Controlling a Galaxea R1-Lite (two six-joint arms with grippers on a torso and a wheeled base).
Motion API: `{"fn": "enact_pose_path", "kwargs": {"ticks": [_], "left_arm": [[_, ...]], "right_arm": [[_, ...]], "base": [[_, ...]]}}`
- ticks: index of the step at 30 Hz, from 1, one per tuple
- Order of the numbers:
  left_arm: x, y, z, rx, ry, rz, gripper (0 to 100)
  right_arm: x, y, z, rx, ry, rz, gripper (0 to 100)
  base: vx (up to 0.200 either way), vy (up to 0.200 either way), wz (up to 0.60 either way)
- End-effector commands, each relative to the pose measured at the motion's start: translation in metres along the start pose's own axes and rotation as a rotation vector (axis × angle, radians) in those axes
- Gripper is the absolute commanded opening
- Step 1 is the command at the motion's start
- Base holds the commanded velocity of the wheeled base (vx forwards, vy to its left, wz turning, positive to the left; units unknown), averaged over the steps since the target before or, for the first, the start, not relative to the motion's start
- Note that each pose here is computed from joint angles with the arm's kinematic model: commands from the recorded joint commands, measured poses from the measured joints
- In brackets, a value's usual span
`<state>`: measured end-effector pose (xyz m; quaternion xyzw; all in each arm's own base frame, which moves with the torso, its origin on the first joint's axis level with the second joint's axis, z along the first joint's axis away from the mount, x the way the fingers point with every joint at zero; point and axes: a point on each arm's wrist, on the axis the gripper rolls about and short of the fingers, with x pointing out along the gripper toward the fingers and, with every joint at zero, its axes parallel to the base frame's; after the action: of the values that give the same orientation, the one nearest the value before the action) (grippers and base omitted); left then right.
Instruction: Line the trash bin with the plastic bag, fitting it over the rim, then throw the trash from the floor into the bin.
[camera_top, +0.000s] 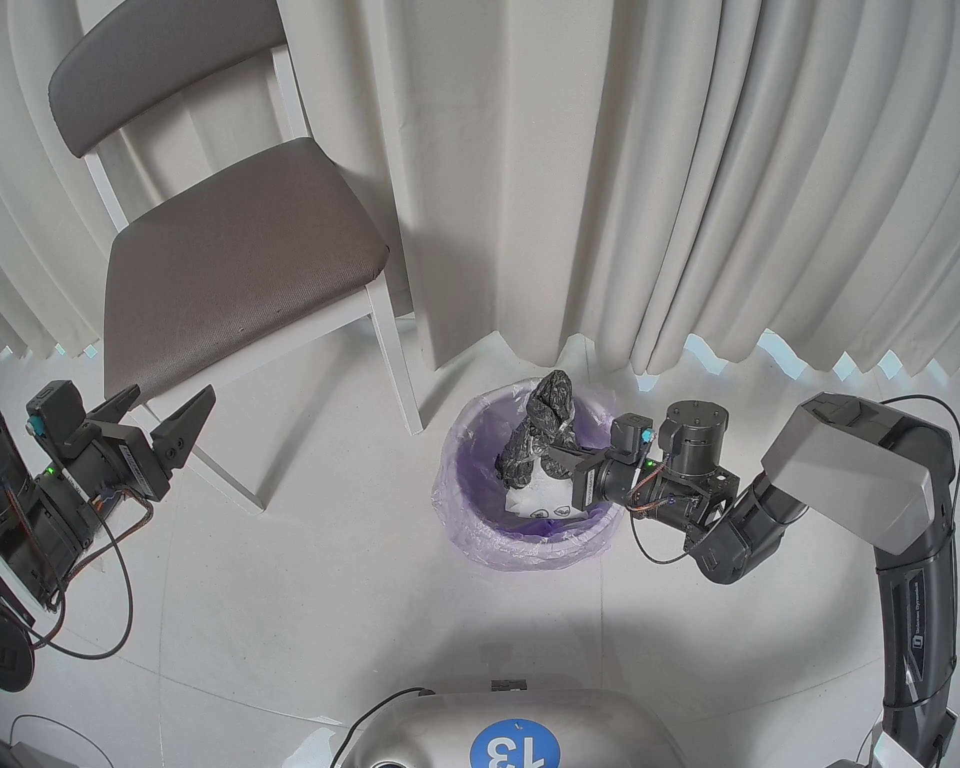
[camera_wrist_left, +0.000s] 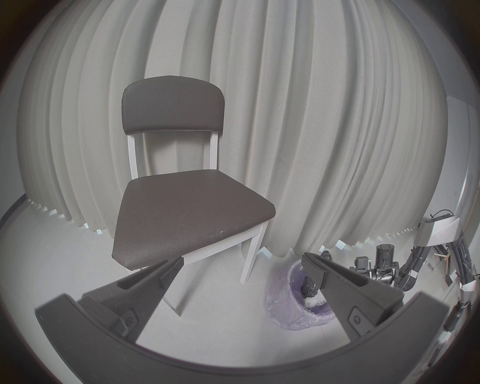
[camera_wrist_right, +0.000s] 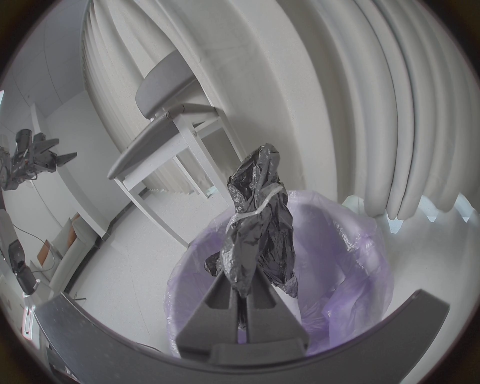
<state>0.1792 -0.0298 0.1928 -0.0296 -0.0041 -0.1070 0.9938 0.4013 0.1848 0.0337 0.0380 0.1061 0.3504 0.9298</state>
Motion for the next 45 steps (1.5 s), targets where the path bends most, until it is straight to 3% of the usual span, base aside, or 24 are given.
{"fn": "enact_pose_path", "kwargs": {"ticks": [1,13,33,34,45], "left_arm": [[0.000,0.000,-0.001,0.000,0.006,-0.011,100],[-0.002,0.000,0.001,0.001,-0.005,-0.010,100],[-0.002,0.000,0.000,0.001,0.000,-0.010,100],[-0.002,0.000,0.000,0.001,0.000,-0.010,100],[-0.004,-0.001,-0.001,0.002,0.001,-0.014,100]], "right_arm": [[0.008,-0.002,0.008,-0.024,0.006,-0.001,0],[0.025,-0.012,-0.014,-0.046,0.109,-0.010,0],[0.034,-0.022,-0.030,-0.047,0.101,-0.020,0],[0.024,-0.014,-0.009,-0.062,0.059,-0.014,0],[-0.030,0.008,0.045,-0.092,-0.036,-0.009,0]], "base": [[0.000,0.000,0.00],[0.000,0.000,0.00],[0.000,0.000,0.00],[0.000,0.000,0.00],[0.000,0.000,0.00]]}}
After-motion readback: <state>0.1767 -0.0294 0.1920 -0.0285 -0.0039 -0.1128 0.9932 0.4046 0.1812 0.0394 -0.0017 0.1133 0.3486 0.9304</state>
